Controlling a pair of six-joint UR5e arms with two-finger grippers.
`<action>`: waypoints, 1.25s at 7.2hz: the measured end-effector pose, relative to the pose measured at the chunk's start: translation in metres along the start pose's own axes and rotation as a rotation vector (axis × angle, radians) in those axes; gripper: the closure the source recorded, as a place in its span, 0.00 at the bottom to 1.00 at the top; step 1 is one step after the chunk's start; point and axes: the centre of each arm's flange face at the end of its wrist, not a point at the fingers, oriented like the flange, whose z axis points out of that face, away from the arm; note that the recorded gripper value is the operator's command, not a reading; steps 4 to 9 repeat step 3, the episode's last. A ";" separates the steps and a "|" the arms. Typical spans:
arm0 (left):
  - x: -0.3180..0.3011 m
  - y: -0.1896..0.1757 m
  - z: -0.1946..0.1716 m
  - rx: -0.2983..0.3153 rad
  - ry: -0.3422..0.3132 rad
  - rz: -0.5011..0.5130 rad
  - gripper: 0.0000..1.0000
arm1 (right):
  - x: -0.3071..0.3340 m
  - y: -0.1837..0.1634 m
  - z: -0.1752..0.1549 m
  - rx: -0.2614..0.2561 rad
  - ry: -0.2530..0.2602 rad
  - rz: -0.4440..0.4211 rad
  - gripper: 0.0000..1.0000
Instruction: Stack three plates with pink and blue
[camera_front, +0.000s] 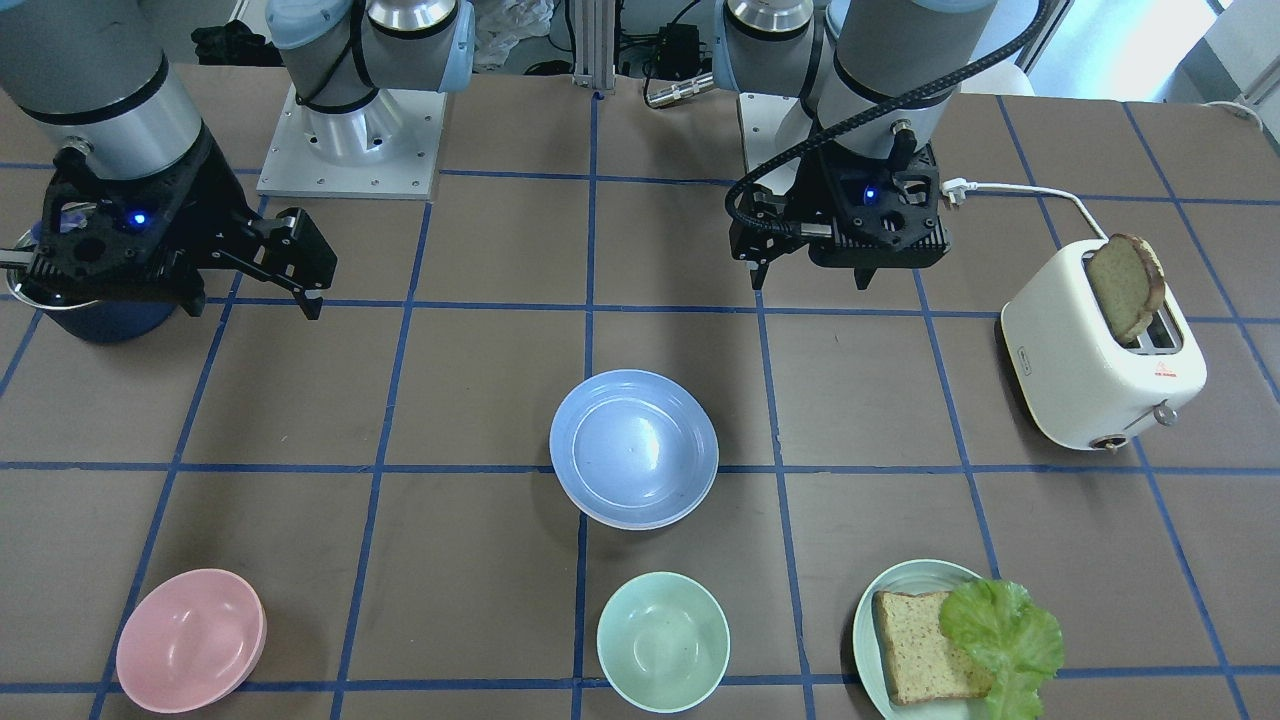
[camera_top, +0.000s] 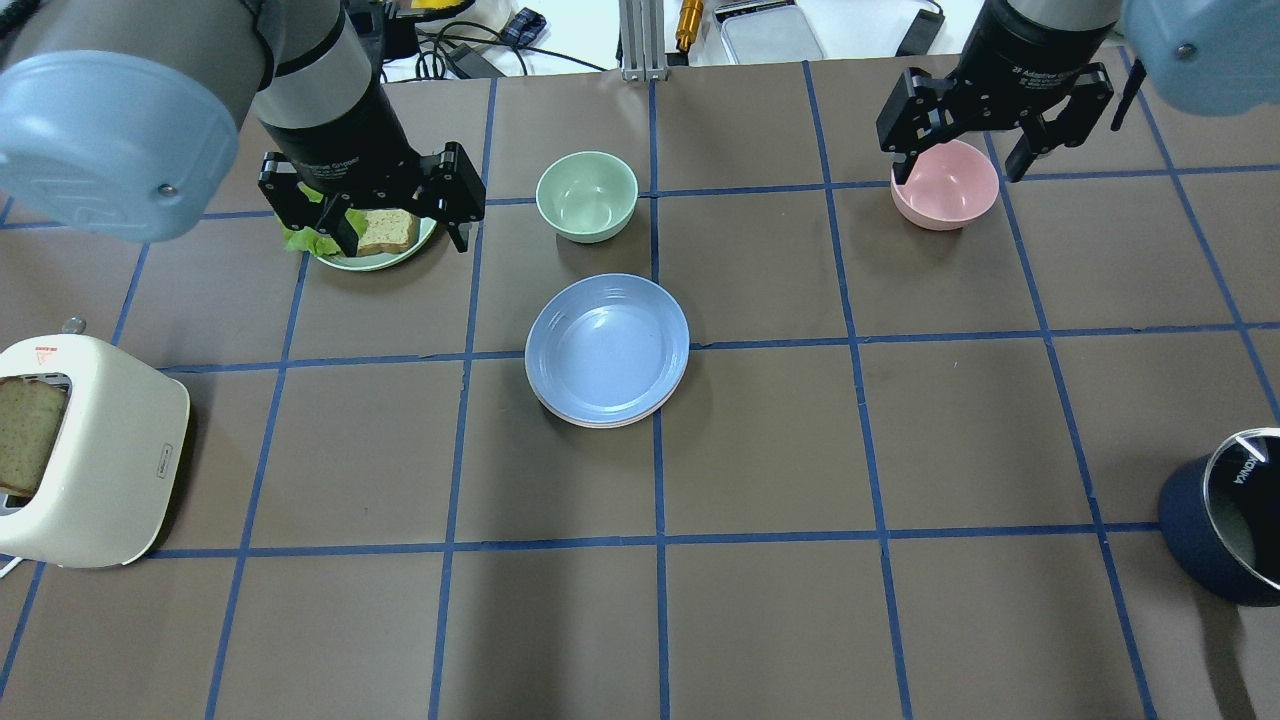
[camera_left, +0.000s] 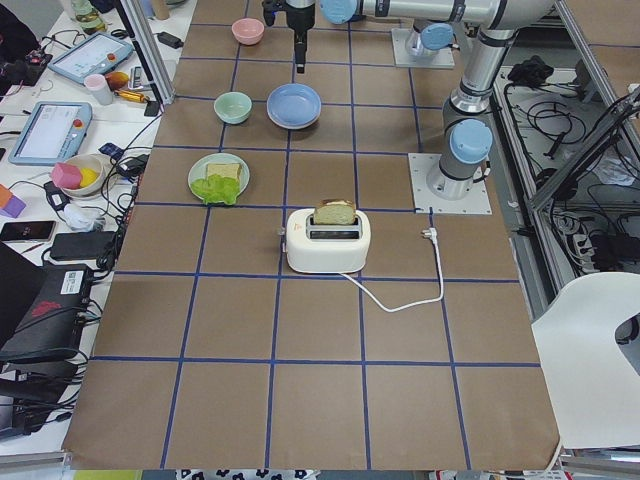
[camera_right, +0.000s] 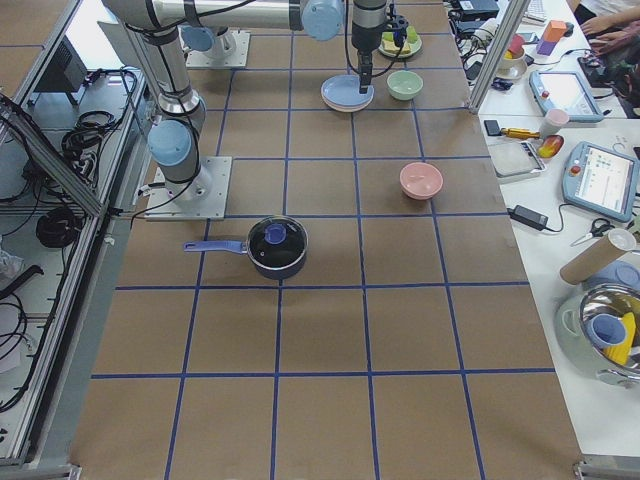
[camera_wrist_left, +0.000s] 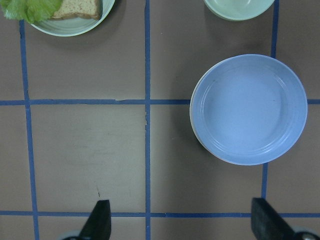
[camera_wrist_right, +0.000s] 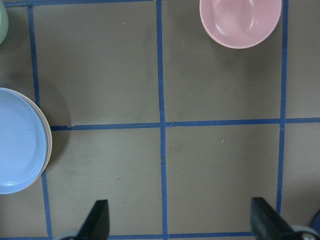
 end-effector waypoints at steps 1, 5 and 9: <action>0.000 0.001 -0.002 0.005 0.003 0.000 0.00 | 0.000 0.005 -0.008 0.016 0.008 0.003 0.00; 0.000 0.005 -0.006 0.009 0.007 0.000 0.00 | -0.001 0.015 -0.018 0.031 0.014 0.005 0.00; 0.000 0.005 -0.006 0.009 0.007 0.000 0.00 | -0.001 0.015 -0.018 0.031 0.014 0.005 0.00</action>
